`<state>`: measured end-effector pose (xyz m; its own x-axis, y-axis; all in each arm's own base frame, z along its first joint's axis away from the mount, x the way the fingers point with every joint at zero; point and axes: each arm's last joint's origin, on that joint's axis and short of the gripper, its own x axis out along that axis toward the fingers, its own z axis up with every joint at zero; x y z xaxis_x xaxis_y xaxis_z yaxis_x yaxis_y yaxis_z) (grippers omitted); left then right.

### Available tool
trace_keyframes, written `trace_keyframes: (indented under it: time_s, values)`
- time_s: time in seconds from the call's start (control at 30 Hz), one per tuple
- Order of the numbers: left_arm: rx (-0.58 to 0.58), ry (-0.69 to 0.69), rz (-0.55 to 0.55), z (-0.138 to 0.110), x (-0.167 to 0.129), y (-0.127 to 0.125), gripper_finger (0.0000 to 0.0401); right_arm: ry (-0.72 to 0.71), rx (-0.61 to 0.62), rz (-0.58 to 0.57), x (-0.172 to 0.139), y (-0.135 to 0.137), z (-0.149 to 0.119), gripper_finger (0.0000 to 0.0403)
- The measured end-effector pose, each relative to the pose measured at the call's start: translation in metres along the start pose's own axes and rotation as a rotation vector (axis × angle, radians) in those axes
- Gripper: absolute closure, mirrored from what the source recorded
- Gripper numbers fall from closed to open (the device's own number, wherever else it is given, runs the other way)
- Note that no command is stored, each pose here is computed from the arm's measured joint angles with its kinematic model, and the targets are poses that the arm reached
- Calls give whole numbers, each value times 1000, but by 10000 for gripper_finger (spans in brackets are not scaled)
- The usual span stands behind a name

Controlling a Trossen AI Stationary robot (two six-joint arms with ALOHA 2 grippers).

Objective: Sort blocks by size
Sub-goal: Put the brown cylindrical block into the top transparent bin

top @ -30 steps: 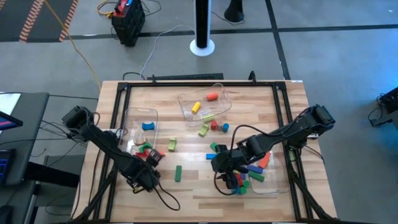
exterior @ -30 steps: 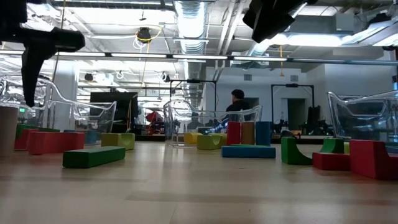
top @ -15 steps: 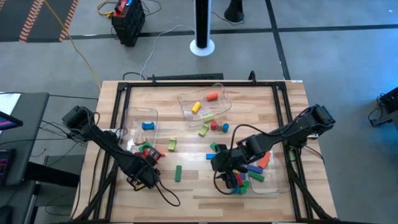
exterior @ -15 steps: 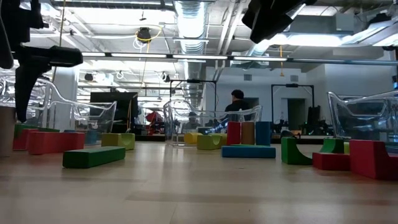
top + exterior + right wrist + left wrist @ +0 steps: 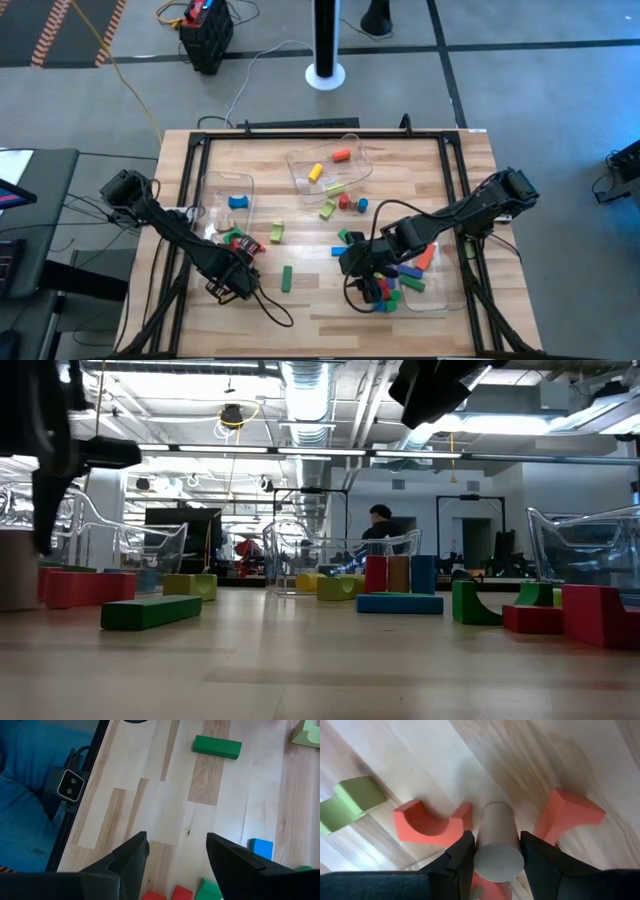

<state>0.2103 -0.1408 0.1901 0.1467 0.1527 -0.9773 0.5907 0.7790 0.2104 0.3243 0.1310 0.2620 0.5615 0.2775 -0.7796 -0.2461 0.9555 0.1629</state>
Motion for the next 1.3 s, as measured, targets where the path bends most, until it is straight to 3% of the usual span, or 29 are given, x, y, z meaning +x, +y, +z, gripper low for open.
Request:
trace_keyframes:
  time_s: [0.27, 0.57, 0.77, 1.03, 1.3]
  values:
    - [-49, -123, 153, 9, -29, 12, 266, 8, -23, -36, 0, -1, -1, 168]
    - [-270, -552, 359, -15, -101, 36, 266, -34, -114, -141, 0, 1, 1, 168]
    - [-331, -824, 409, -19, -135, 46, 267, -155, -241, -287, -2, 6, 11, 168]
    - [-341, -955, 428, -12, -145, 59, 267, -290, -426, -674, -10, 20, 24, 168]
    - [-349, -1108, 379, -8, -154, 72, 267, -407, -536, -795, -19, 34, 36, 168]
